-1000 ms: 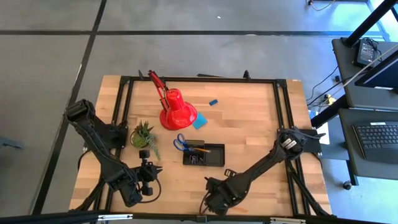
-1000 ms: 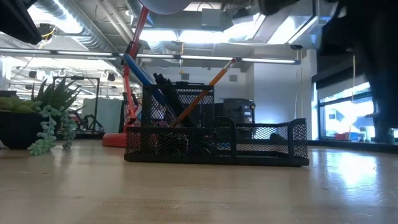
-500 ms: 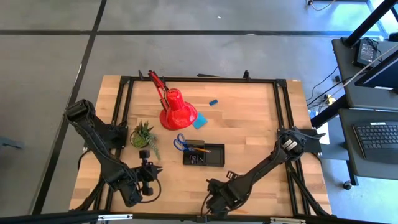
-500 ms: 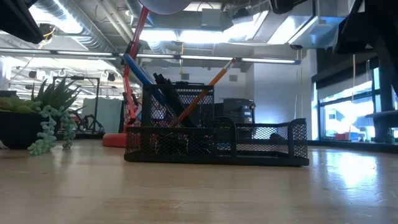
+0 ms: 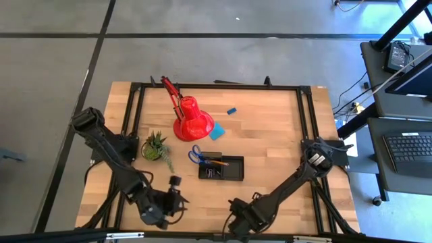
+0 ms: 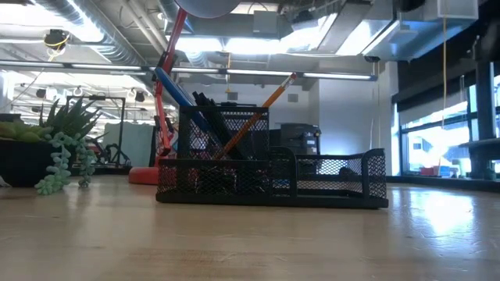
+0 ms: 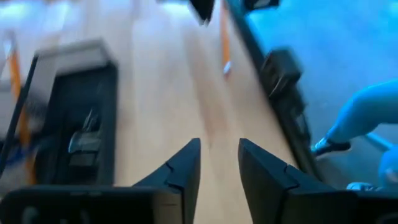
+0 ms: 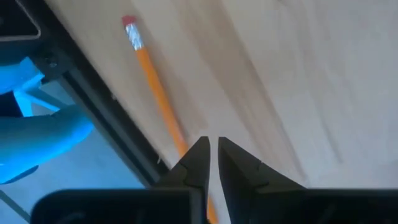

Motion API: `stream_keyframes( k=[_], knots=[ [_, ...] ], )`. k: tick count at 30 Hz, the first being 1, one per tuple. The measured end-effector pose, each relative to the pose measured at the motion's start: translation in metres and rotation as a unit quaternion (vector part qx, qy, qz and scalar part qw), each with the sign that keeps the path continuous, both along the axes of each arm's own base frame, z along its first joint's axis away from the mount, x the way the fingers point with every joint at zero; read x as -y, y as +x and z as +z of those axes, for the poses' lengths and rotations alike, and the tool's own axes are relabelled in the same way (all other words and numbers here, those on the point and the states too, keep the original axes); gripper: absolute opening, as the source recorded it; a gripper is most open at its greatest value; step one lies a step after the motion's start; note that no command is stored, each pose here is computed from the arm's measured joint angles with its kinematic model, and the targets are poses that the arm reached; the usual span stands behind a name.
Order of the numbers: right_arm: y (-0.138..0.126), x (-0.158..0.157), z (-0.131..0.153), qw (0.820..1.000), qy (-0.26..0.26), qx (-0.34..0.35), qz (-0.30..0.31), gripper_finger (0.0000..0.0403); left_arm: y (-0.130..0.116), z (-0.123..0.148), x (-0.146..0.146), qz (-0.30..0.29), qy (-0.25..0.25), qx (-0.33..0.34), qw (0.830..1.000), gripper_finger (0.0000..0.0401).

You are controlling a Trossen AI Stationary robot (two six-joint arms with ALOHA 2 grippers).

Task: Pick and place office supplies into organizer
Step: Put the orange pencil into the desk organizer

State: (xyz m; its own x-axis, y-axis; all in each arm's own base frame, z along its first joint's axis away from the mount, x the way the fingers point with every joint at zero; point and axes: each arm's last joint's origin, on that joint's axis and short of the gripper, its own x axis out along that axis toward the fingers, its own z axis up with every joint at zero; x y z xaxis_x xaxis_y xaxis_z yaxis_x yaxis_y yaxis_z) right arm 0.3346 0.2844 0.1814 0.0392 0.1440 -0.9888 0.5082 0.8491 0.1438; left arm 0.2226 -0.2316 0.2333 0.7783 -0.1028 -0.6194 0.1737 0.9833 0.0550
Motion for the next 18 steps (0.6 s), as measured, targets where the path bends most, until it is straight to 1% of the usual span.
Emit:
stream_keyframes(
  k=[2, 4, 6, 8, 11, 15, 18],
  knots=[
    [-0.005, -0.006, 0.000, 1.000, 0.004, -0.003, 0.001, 0.0037, 0.006, 0.003, 0.002, -0.027, 0.002, 0.021, 0.999, 0.0112],
    [-0.010, -0.012, 0.000, 1.000, 0.006, -0.007, 0.002, 0.0037, 0.012, 0.001, 0.006, -0.056, 0.016, 0.035, 0.998, 0.0121],
    [-0.015, -0.017, 0.000, 1.000, 0.006, -0.009, 0.006, 0.0037, 0.020, -0.004, 0.010, -0.069, 0.021, 0.054, 0.996, 0.0127],
    [-0.019, -0.020, 0.000, 1.000, 0.006, -0.010, 0.005, 0.0037, 0.030, -0.011, 0.014, -0.075, 0.016, 0.070, 0.995, 0.0131],
    [-0.022, -0.024, 0.000, 1.000, 0.006, -0.010, 0.004, 0.0037, 0.046, -0.021, 0.016, -0.068, -0.001, 0.092, 0.993, 0.0134],
    [-0.025, -0.027, 0.000, 1.000, 0.007, -0.013, -0.016, 0.0037, 0.064, -0.036, 0.015, -0.046, -0.020, 0.112, 0.992, 0.0133],
    [-0.027, -0.029, 0.000, 1.000, 0.008, -0.012, -0.014, 0.0037, 0.075, -0.048, 0.014, -0.038, -0.029, 0.121, 0.992, 0.0132]
  ],
)
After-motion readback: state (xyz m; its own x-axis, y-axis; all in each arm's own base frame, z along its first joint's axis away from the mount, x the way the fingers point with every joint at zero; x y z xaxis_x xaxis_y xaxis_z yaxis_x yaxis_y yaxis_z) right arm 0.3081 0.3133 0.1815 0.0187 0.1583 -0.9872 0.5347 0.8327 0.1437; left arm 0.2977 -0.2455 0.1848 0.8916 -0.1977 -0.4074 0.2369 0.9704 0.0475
